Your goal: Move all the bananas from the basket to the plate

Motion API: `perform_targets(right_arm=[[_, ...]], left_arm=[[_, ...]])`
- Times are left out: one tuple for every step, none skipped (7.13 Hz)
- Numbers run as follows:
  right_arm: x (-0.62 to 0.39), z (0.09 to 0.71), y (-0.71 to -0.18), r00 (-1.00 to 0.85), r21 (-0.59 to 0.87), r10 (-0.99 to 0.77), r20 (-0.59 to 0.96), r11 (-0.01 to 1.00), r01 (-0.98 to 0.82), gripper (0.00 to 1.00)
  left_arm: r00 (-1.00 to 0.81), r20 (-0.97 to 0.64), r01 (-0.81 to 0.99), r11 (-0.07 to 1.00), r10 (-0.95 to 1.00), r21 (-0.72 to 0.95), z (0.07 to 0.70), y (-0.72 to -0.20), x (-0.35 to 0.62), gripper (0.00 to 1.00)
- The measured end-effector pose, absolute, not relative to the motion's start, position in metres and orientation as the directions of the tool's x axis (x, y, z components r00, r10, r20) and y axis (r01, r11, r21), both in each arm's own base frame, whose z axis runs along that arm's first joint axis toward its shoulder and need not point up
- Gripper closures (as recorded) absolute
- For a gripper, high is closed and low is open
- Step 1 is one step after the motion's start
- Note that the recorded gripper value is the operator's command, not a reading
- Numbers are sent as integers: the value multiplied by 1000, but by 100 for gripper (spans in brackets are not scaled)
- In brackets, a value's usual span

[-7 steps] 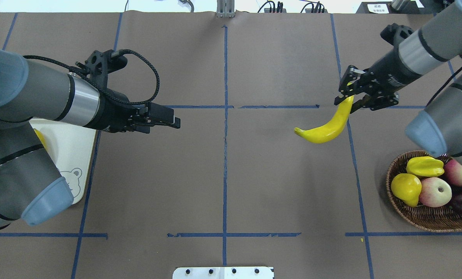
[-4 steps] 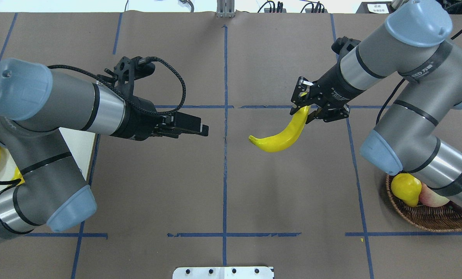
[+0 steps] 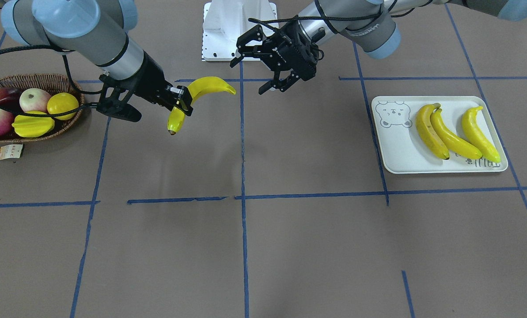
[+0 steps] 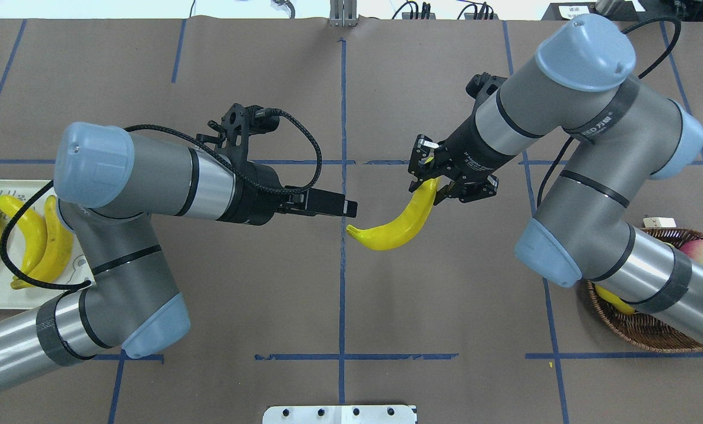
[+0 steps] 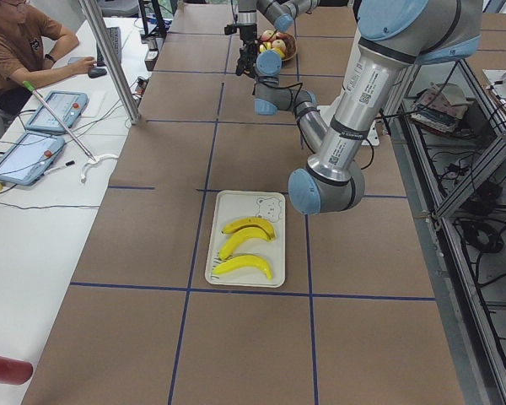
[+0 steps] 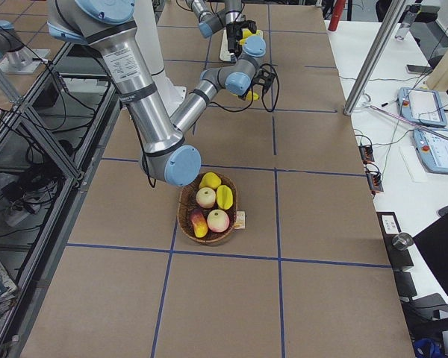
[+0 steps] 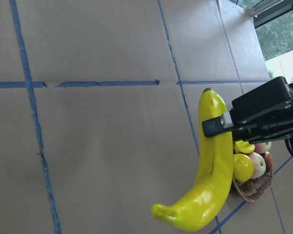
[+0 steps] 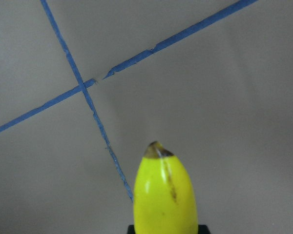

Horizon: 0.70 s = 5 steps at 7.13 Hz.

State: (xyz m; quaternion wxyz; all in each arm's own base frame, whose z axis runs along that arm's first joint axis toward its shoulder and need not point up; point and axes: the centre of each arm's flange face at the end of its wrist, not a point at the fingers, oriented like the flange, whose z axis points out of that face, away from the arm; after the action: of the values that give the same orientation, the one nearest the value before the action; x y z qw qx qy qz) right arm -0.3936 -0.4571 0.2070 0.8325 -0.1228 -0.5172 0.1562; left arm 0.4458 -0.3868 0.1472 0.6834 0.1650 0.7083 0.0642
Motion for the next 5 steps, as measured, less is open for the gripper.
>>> perform_targets(right_arm=[[-400,197,-455,426,-368,388,817,920,-133,100],[-405,190,-455,437,-372,393,809,918,-138,100],[-407,188,-455,448,-377,401,799,915,-146,100],[-408,189,-455,461,-386,411,786,910,-153,100],[-408,190,-454,478,-400,425,769,903,-159,100]], left_arm=[[-22,-943,146,934,333,327,141,-381,452,1],[-31,-940,152,932,339,331,136,-371,462,1],[-36,-940,166,929,341,330,130,-358,476,1],[-35,-940,179,927,340,329,128,-352,484,1],[-33,-940,184,927,339,328,129,-349,488,1]])
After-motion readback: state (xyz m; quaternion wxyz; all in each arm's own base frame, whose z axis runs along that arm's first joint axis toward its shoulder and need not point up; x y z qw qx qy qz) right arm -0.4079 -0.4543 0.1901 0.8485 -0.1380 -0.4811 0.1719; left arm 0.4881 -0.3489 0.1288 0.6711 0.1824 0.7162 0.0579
